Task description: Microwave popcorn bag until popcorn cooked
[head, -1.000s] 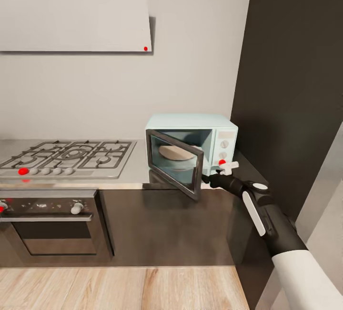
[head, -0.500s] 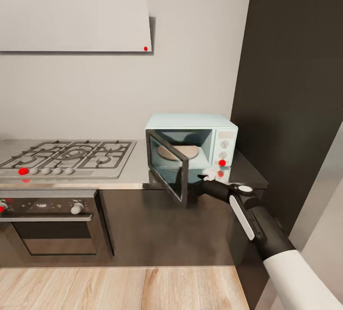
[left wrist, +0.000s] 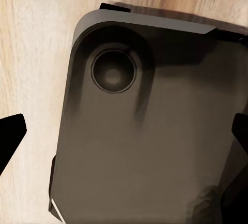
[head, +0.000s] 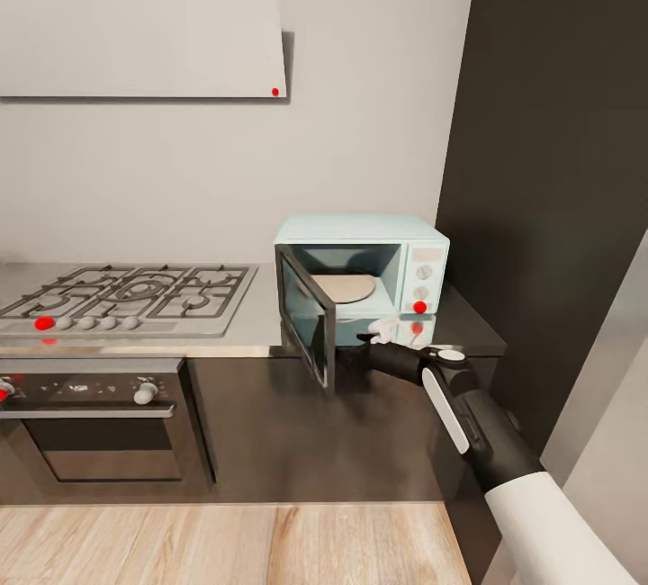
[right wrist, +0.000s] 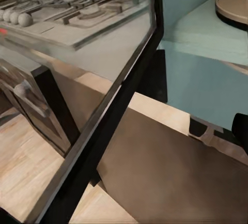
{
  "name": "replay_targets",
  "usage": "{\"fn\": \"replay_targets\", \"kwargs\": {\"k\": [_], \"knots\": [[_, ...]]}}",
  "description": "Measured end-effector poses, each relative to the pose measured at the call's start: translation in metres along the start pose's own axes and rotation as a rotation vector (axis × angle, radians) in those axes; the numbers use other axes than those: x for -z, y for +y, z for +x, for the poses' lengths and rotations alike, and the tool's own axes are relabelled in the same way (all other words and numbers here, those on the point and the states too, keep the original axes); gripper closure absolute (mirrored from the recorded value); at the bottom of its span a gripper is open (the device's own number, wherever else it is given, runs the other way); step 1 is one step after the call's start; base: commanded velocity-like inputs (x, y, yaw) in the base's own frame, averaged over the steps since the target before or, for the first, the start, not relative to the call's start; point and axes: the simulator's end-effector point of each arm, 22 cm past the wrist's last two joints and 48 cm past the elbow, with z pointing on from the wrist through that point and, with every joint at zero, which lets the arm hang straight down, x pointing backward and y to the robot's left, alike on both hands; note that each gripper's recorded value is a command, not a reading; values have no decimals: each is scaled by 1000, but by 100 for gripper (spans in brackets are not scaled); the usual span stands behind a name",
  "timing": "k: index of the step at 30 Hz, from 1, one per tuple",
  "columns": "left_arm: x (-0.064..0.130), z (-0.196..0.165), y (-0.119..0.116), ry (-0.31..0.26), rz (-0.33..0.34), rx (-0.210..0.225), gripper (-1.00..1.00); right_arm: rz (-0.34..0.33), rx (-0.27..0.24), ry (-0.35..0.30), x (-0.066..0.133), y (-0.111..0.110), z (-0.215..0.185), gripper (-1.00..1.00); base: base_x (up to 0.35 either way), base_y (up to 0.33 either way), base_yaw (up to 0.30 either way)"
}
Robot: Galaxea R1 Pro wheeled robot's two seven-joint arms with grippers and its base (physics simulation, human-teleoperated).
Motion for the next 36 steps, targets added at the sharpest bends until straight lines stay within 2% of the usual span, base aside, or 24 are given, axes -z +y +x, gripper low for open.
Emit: {"fn": "replay_targets", "kwargs": {"k": [17,22,28,36], "knots": [[0,0,0,-1,1,-1,-100,-5,1,21,7,4,-6,-100,-33,37,0],[0,0,0,-2,0,-2,-100,-55,23,54,-3,30,4,-100,-2,2,0],[0,0,0,-1,0,-2,-100,-96,19,53,-7,44,4,-100,0,0,0],[0,0,0,-2,1,-2,-100,-110,16,50,-6,47,3,-100,0,1,0]]}}
